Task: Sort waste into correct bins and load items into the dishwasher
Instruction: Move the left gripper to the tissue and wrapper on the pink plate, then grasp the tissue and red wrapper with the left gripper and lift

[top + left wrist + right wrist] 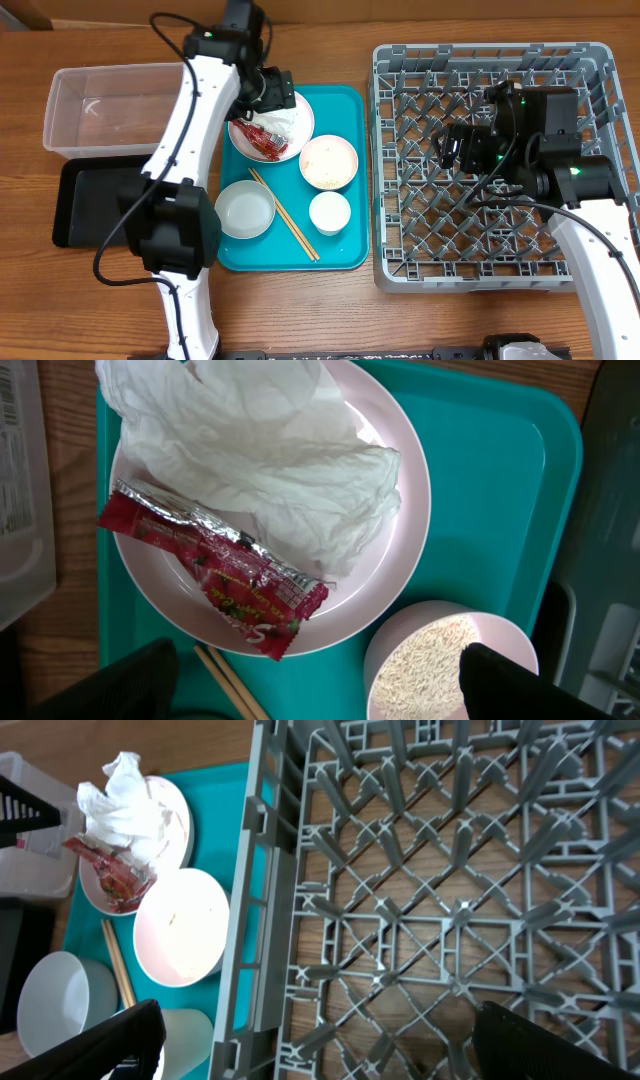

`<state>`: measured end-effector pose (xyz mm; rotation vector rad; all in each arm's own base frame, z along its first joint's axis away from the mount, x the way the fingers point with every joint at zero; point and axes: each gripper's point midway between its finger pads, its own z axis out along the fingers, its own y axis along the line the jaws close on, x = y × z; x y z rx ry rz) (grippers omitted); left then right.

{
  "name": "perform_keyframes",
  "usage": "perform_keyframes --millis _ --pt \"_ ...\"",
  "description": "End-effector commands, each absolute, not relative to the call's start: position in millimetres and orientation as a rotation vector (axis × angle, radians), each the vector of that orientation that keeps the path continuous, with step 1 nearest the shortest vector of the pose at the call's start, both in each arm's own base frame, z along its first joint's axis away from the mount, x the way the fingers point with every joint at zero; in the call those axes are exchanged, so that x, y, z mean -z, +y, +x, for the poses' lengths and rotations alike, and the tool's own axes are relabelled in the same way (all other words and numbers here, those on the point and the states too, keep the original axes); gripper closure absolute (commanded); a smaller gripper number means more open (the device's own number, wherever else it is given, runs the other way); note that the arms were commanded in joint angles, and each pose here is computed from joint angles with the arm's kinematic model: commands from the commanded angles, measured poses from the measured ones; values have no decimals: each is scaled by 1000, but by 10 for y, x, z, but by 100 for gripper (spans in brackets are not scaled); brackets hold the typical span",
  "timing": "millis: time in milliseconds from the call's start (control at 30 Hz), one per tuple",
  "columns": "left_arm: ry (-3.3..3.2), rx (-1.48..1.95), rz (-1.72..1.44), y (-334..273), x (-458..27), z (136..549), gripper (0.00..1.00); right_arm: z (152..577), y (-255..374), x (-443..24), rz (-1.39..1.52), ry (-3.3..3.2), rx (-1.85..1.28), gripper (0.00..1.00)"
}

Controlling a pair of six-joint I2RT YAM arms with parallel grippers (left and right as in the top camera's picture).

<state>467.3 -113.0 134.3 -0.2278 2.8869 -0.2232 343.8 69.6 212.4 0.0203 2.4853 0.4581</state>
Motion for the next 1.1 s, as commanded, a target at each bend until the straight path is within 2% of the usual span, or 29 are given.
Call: perform_keyframes --millis 0,100,200,267,367,533,767,1067 --pt "2844 150 -307 -1174 -1425 4706 9 3472 724 -2220 17 2459 -488 0" --pt "2841 160 -330 -1226 -1432 4696 11 3497 718 -2240 49 2449 -495 0" --pt "2842 151 -332 -1216 -1486 4681 21 3522 719 -2260 84 2439 -508 0" --pt "2851 116 -340 -1167 -1567 4633 23 3524 719 -2262 101 2438 -514 0" --pt "2843 48 -395 -1061 -1695 4584 14 3523 720 -2262 101 2439 -516 0" --pt "2809 61 -505 -1043 -1675 4653 7 3521 720 -2260 101 2440 -515 0" --pt "2824 38 -698 -1058 -1225 4778 0 3480 716 -2219 107 2464 -514 0" --pt "2900 70 -774 -1105 -545 4916 0 3417 626 -2134 136 2508 -446 0"
